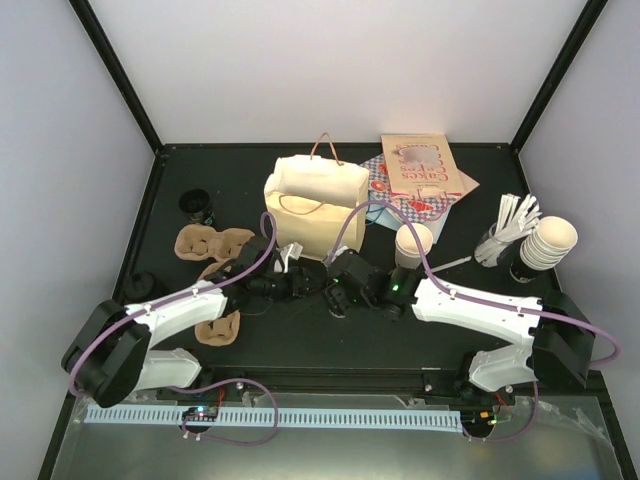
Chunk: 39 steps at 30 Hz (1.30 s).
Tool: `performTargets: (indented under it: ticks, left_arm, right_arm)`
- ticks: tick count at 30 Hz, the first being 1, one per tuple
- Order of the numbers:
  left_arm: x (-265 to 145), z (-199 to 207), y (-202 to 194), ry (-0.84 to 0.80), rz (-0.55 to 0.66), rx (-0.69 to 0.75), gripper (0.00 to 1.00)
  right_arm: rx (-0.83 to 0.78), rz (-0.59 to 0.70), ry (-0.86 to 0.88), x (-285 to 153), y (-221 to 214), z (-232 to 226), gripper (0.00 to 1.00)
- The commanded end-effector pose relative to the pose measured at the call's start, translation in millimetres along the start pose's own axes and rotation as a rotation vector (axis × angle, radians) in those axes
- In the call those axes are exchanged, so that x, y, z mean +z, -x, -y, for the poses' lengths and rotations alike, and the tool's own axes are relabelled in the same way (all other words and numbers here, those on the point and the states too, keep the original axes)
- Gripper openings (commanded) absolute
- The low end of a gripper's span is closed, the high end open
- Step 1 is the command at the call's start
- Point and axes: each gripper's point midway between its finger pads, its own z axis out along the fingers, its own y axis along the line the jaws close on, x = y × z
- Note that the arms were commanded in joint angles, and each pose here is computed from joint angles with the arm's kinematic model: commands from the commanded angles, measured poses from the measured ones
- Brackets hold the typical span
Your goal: Pack the takeout coffee
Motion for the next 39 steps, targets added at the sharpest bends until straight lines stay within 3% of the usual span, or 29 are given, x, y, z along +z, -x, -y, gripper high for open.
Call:
performTargets:
  ticks: [1, 8, 13, 29, 39]
  left_arm:
    - [-8, 32, 16, -0.071, 0.050, 0.077, 0.48]
    - [-30, 44, 21, -0.042, 0.077, 0.125, 0.62]
    - [-51, 44, 29, -0.034, 0.123, 0.141, 0.66]
    - [-40, 11, 5, -0.044, 0.025, 0.096, 0.58]
    - [-52, 5, -10, -0.014, 0.031, 0.106, 0.58]
  right_arm:
    - [-0.119, -0.214, 0.127, 10, -55, -24, 0.67]
    - [-0.158, -0.173, 0.276, 4, -53, -47, 0.66]
    - [-0.180, -0.165, 0.336, -2, -51, -57, 0.64]
    - [-0.262, -0.209, 0.233, 7, -61, -54, 0.65]
    - [-0.258, -0.241, 0.187, 16, -75, -54, 0.65]
